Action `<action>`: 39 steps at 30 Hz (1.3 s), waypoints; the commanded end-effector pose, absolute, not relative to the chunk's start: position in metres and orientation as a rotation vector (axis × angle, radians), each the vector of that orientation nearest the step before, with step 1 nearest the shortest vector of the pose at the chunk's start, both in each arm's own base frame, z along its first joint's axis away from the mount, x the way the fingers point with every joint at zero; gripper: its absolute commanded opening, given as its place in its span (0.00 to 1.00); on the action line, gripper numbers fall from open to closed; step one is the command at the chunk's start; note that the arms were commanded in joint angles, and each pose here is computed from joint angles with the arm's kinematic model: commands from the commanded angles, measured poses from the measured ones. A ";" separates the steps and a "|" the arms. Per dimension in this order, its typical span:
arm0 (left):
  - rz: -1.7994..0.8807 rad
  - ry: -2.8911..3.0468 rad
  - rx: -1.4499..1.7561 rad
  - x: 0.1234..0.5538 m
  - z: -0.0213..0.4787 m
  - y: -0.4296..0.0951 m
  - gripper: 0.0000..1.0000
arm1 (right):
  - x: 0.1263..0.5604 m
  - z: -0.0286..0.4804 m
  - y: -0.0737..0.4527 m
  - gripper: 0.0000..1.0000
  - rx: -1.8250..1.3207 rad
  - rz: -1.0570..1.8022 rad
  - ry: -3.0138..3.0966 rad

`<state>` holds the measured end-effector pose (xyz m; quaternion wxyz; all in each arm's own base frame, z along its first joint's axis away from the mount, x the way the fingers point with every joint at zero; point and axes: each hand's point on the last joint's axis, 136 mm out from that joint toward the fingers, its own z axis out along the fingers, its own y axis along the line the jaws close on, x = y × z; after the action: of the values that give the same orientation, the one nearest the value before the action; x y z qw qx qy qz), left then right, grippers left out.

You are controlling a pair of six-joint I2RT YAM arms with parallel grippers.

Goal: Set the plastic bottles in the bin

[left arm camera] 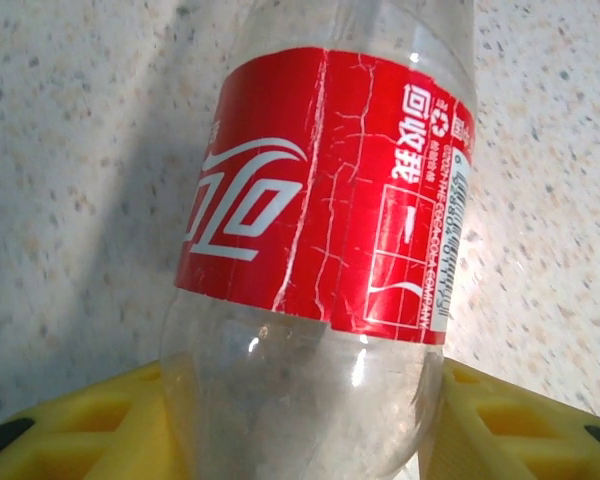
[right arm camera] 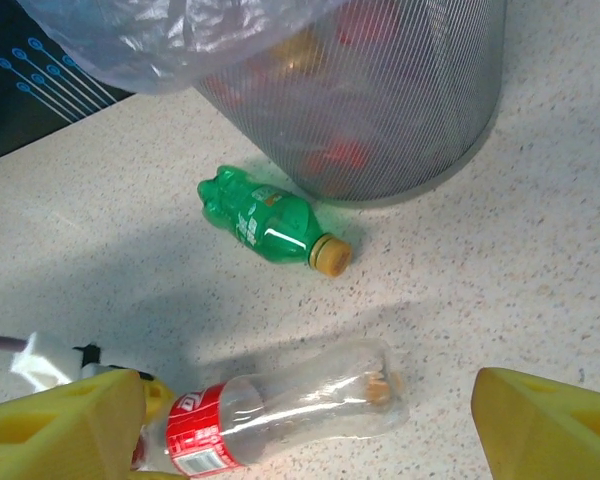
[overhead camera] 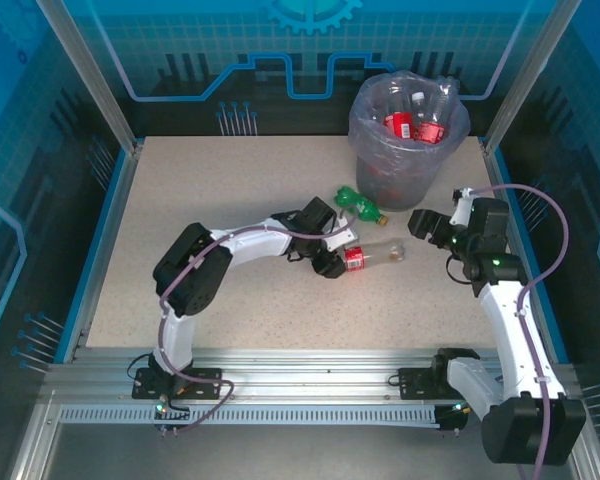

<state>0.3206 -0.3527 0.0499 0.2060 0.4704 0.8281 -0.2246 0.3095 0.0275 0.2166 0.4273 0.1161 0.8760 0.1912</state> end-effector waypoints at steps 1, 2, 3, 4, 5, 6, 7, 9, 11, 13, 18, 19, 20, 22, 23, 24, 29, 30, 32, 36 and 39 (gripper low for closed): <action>-0.675 2.212 1.215 0.318 0.090 -0.356 0.49 | 0.308 0.204 0.030 0.89 0.347 0.551 2.203; -0.671 2.210 1.176 0.318 0.094 -0.352 0.49 | 0.308 0.201 0.030 0.92 0.360 0.556 2.208; -0.664 2.205 1.143 0.318 0.097 -0.350 0.49 | 0.309 0.200 0.030 0.93 0.368 0.562 2.210; -0.655 2.204 1.102 0.319 0.100 -0.346 0.49 | 0.310 0.200 0.032 0.95 0.376 0.577 2.210; -0.650 2.205 1.056 0.321 0.103 -0.343 0.49 | 0.312 0.200 0.034 0.95 0.381 0.606 2.202; -0.654 2.198 1.013 0.322 0.108 -0.341 0.49 | 0.314 0.200 0.039 0.96 0.383 0.644 2.192; -0.663 2.194 0.968 0.323 0.111 -0.340 0.49 | 0.316 0.200 0.043 0.96 0.390 0.688 2.180; -0.709 2.187 0.866 0.323 0.117 -0.339 0.48 | 0.322 0.200 0.051 0.97 0.397 0.763 2.158; -0.761 2.176 0.771 0.323 0.121 -0.339 0.48 | 0.327 0.199 0.061 0.97 0.385 0.827 2.135; -0.804 2.179 0.671 0.324 0.122 -0.338 0.46 | 0.332 0.202 0.077 0.98 0.337 0.912 2.098; -0.881 2.169 0.476 0.329 0.126 -0.335 0.44 | 0.345 0.202 0.105 0.99 0.295 1.012 2.037; -0.899 2.158 0.457 0.329 0.128 -0.335 0.44 | 0.347 0.198 0.111 0.99 0.284 1.010 2.051; -0.913 2.151 0.440 0.328 0.131 -0.335 0.44 | 0.348 0.192 0.117 0.98 0.276 1.007 2.068; -0.936 2.133 0.420 0.328 0.137 -0.336 0.44 | 0.352 0.183 0.130 0.98 0.258 1.008 2.094; -0.940 2.124 0.416 0.327 0.140 -0.337 0.44 | 0.353 0.180 0.136 0.98 0.249 1.019 2.101; -0.944 2.117 0.413 0.326 0.142 -0.337 0.44 | 0.355 0.179 0.143 0.98 0.238 1.034 2.102; -0.964 2.094 0.421 0.317 0.151 -0.341 0.44 | 0.372 0.173 0.164 0.95 0.213 1.058 2.097; -0.967 2.094 0.421 0.316 0.151 -0.342 0.45 | 0.375 0.173 0.167 0.93 0.214 1.070 2.091; -0.973 2.091 0.423 0.313 0.153 -0.343 0.45 | 0.382 0.175 0.173 0.90 0.216 1.100 2.073; -0.977 2.086 0.428 0.311 0.154 -0.344 0.45 | 0.390 0.182 0.184 0.82 0.184 1.130 2.054; -0.985 2.079 0.430 0.311 0.154 -0.347 0.45 | 0.393 0.182 0.188 0.77 0.178 1.142 2.051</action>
<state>0.3120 -0.3418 0.1290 0.3641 0.1663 0.8417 -0.3625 0.3820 0.1792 0.1598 0.3563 0.0831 0.8243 0.4320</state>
